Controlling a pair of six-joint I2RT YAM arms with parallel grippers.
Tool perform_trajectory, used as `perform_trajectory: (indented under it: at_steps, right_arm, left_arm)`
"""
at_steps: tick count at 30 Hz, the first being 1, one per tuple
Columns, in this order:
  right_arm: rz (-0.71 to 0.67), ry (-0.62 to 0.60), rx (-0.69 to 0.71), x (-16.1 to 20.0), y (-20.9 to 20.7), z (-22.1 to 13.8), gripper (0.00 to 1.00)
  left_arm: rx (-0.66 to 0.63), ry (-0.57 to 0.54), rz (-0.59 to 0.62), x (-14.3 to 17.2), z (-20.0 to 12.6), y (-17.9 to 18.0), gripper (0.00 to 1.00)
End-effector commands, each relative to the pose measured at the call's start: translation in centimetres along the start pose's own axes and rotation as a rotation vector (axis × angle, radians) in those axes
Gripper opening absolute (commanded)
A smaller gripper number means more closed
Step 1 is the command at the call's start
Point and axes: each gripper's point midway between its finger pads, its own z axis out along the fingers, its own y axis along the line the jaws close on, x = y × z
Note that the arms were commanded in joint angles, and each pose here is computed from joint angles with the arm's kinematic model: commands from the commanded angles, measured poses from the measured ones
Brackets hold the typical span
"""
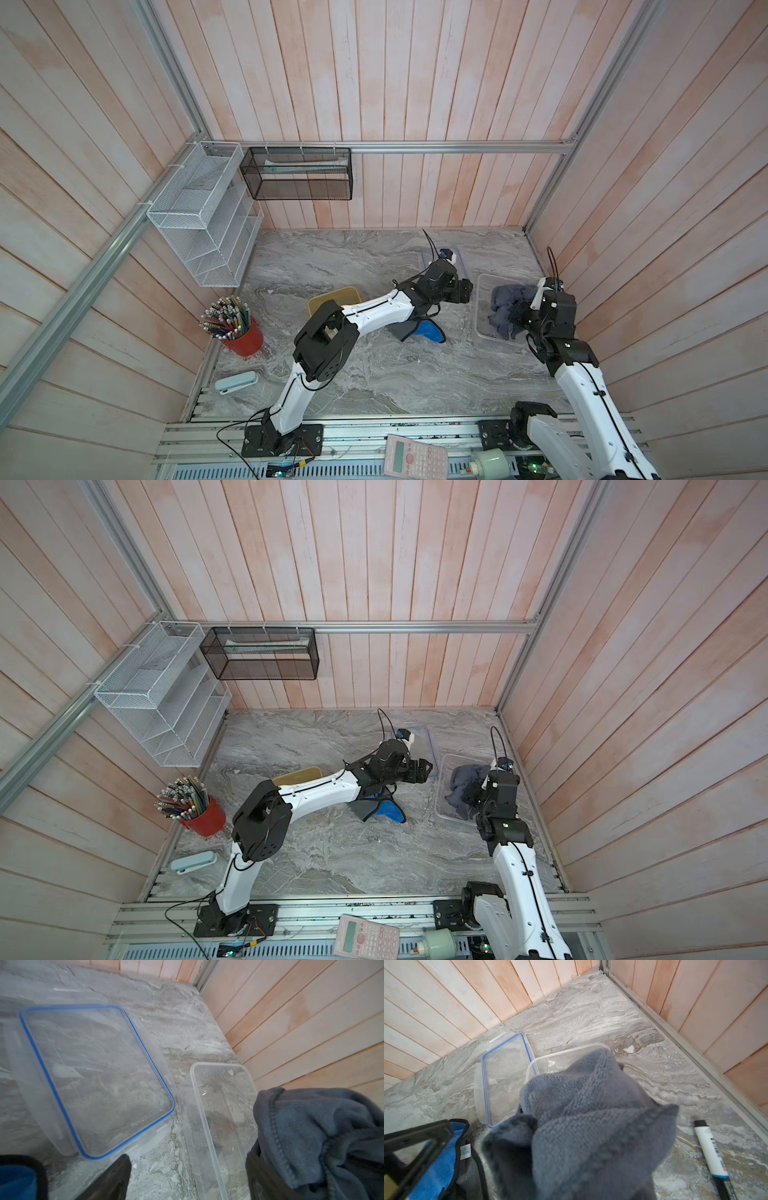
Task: Wipe the insides of the lunch boxes
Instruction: Pick up the lunch box from the center of the board.
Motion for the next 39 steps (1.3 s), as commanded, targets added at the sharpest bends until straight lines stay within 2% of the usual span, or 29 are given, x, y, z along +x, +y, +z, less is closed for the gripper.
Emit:
perform_trajectory:
  at_steps: [1, 7, 12, 13, 21, 25, 28, 36, 39]
  right_arm:
    - [0.028, 0.048, -0.032, 1.4, -0.2, 0.3, 0.04]
    - [0.059, 0.098, -0.029, 2.8, -1.2, 0.9, 0.05]
    - [0.095, 0.126, -0.04, 3.3, -1.2, 1.3, 0.05]
    - [0.104, 0.129, -0.047, 3.4, -1.1, 1.4, 0.05]
    - [0.121, 0.142, -0.032, 4.2, -1.5, 1.8, 0.05]
    - [0.131, 0.148, -0.027, 4.5, -1.7, 2.0, 0.05]
    - [0.145, 0.164, -0.037, 5.0, -1.6, 2.2, 0.05]
    - [0.158, 0.27, -0.121, 7.4, -0.4, 3.1, 0.03]
    - [0.169, 0.301, -0.14, 8.1, -0.1, 3.1, 0.03]
  left_arm:
    - [0.031, 0.088, 0.035, 1.9, 1.2, -1.1, 0.84]
    - [-0.013, 0.179, 0.072, 3.4, 3.6, -0.7, 0.83]
    - [-0.016, 0.196, 0.07, 4.3, 4.5, -0.3, 0.8]
    - [0.001, 0.217, 0.089, 5.6, 4.6, -1.7, 0.79]
    - [0.007, 0.263, 0.14, 7.0, 5.5, -2.8, 0.74]
    - [-0.049, 0.296, 0.15, 7.9, 6.1, -1.7, 0.71]
    - [-0.086, 0.299, 0.153, 8.0, 5.9, -1.0, 0.64]
    - [-0.125, 0.268, 0.174, 6.7, 4.8, -0.7, 0.39]
    - [-0.139, 0.263, 0.177, 6.5, 4.4, -0.5, 0.34]
